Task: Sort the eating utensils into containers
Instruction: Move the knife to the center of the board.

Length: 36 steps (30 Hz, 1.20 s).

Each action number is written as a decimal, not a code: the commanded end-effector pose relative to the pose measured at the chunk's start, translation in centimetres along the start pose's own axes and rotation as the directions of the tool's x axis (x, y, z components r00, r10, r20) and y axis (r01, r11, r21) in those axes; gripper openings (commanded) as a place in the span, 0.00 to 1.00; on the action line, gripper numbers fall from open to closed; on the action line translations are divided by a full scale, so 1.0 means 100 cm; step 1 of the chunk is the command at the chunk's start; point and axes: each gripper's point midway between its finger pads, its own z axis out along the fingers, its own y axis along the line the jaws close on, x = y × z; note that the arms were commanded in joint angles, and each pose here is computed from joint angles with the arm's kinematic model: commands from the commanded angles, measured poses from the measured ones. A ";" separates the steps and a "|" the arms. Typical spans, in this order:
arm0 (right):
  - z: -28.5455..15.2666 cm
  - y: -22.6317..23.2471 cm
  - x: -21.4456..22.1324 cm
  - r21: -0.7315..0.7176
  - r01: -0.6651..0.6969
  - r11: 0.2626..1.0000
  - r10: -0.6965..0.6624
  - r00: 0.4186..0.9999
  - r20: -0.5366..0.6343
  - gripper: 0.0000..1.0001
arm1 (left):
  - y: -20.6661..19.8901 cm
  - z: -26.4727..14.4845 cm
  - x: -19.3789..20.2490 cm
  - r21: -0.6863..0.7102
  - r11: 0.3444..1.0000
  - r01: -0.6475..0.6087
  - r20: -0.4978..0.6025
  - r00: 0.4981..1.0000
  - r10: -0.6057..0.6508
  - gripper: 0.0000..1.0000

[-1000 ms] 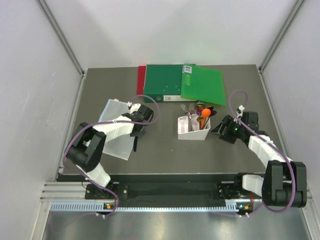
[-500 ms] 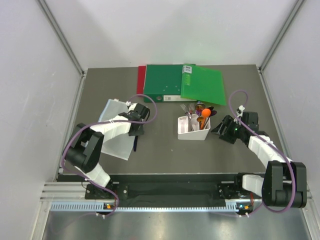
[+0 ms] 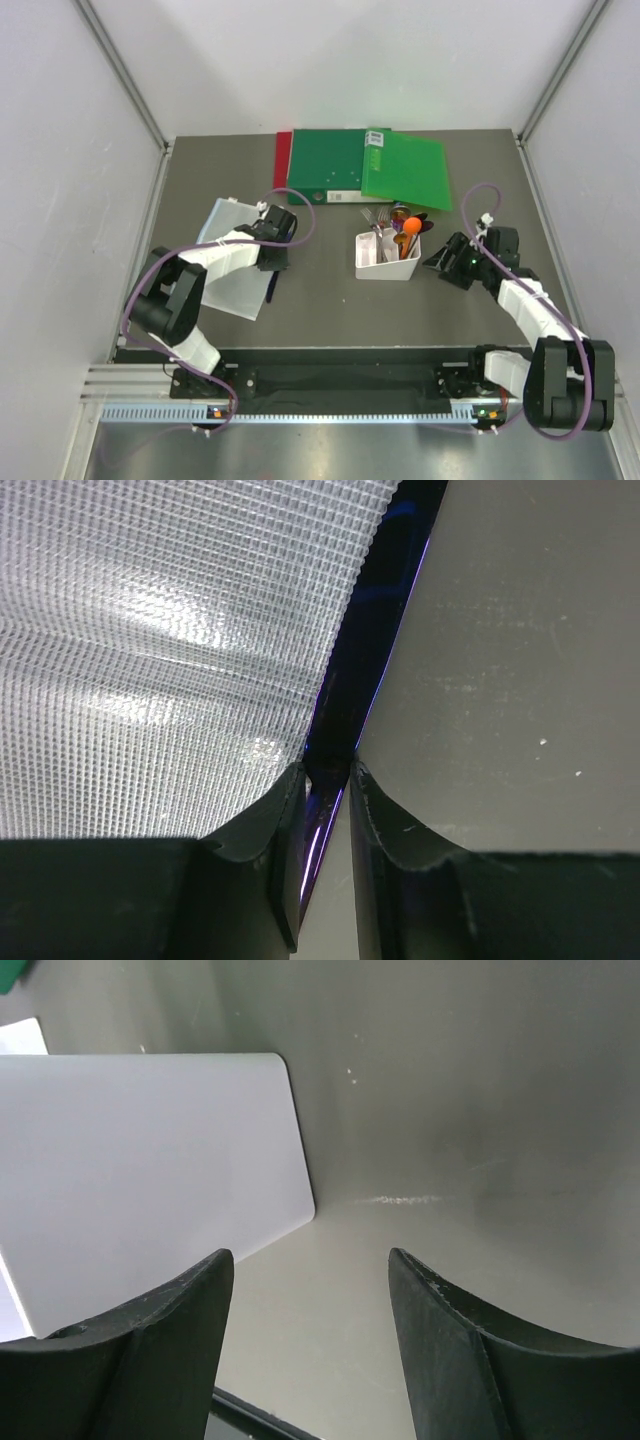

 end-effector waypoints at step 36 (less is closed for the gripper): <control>-0.009 0.004 -0.010 0.001 0.011 1.000 -0.011 0.998 0.065 0.64 | -0.009 0.044 0.032 -0.001 1.000 0.017 -0.174 0.985 -0.017 0.00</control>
